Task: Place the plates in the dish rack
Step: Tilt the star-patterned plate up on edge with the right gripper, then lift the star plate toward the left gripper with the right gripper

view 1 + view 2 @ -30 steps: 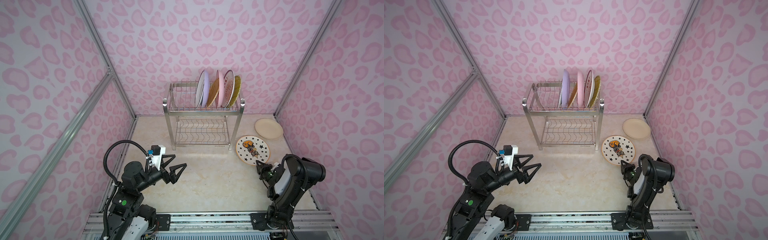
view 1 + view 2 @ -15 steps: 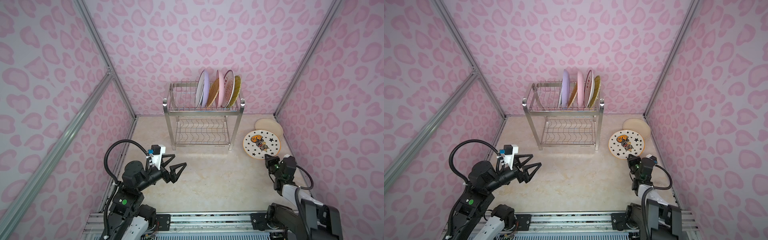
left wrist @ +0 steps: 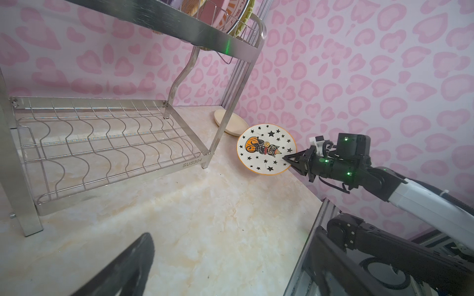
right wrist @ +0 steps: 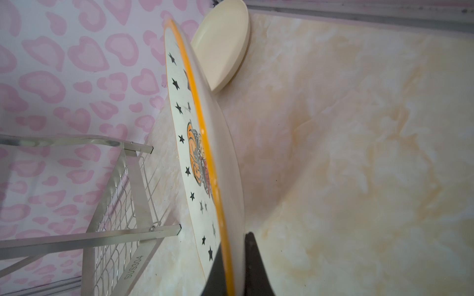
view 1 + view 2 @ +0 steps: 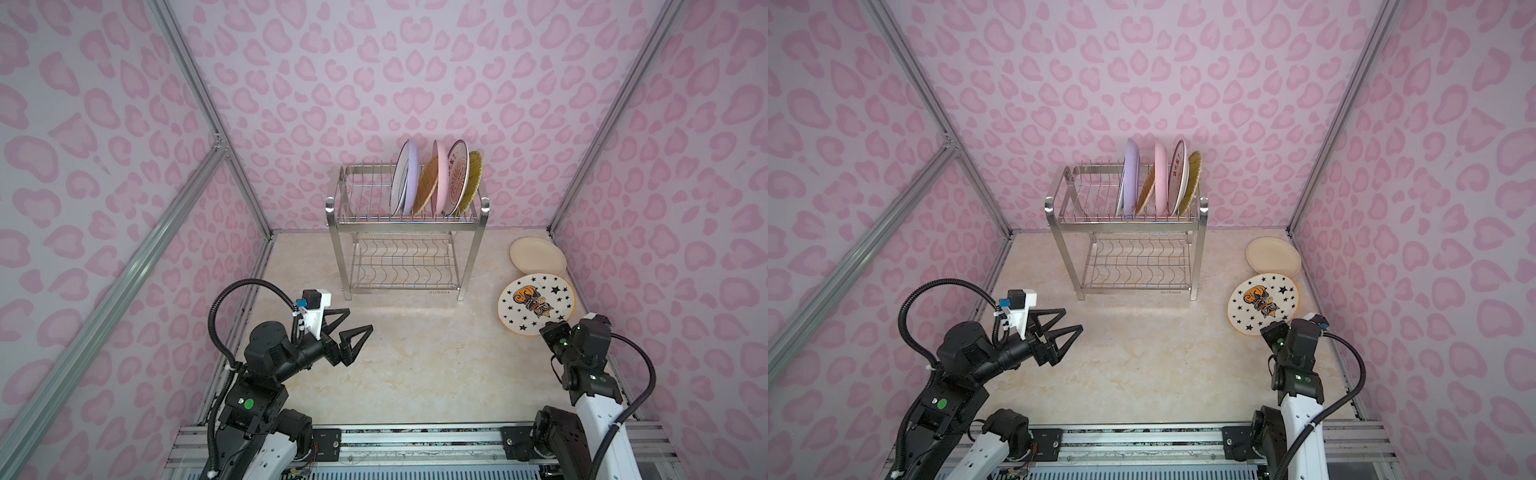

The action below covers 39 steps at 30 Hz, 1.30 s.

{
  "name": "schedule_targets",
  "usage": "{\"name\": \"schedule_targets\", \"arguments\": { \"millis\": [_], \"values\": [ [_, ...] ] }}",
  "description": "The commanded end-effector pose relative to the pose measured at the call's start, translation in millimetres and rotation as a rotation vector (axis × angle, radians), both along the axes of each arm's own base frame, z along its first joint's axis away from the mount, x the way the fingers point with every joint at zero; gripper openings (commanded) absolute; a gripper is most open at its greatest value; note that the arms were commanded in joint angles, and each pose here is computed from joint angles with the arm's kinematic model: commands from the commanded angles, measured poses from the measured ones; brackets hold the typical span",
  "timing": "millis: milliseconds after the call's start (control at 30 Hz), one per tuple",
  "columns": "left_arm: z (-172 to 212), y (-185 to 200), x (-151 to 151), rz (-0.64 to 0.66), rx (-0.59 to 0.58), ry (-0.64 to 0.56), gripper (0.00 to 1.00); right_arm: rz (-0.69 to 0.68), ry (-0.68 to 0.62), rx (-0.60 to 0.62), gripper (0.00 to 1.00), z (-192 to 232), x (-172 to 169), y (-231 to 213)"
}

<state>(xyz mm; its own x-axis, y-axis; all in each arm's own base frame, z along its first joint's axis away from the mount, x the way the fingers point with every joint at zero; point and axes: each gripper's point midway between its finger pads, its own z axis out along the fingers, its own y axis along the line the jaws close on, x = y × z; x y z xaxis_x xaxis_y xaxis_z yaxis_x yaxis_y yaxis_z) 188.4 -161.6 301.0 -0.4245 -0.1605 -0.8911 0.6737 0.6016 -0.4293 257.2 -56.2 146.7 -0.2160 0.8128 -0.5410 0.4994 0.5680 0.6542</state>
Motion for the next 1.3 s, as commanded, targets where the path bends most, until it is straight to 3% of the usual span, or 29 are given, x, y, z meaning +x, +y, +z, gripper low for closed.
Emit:
{"name": "schedule_targets", "arguments": {
  "millis": [0, 433, 800, 1067, 1267],
  "values": [
    [6.6, -0.8, 1.7, -0.001, -0.011, -0.008, 0.97, 0.068, 0.002, -0.166, 0.00, 24.1, -3.7, -1.1],
    [12.0, -1.4, 7.4, 0.017, -0.051, 0.047, 0.97, 0.190, -0.007, -0.413, 0.00, 102.1, -19.0, 15.7],
    [18.5, -4.9, 22.9, 0.059, -0.142, 0.245, 0.98, 0.363, 0.048, -0.574, 0.00, 112.4, -27.9, 61.9],
    [16.0, -8.1, 34.9, 0.076, -0.179, 0.310, 0.99, 0.495, 0.070, -0.658, 0.00, 96.0, -37.3, 98.6],
    [15.7, -12.7, 41.6, 0.070, -0.226, 0.358, 0.99, 0.578, -0.018, -0.731, 0.00, 109.8, -33.7, 137.2]
  ]
}}
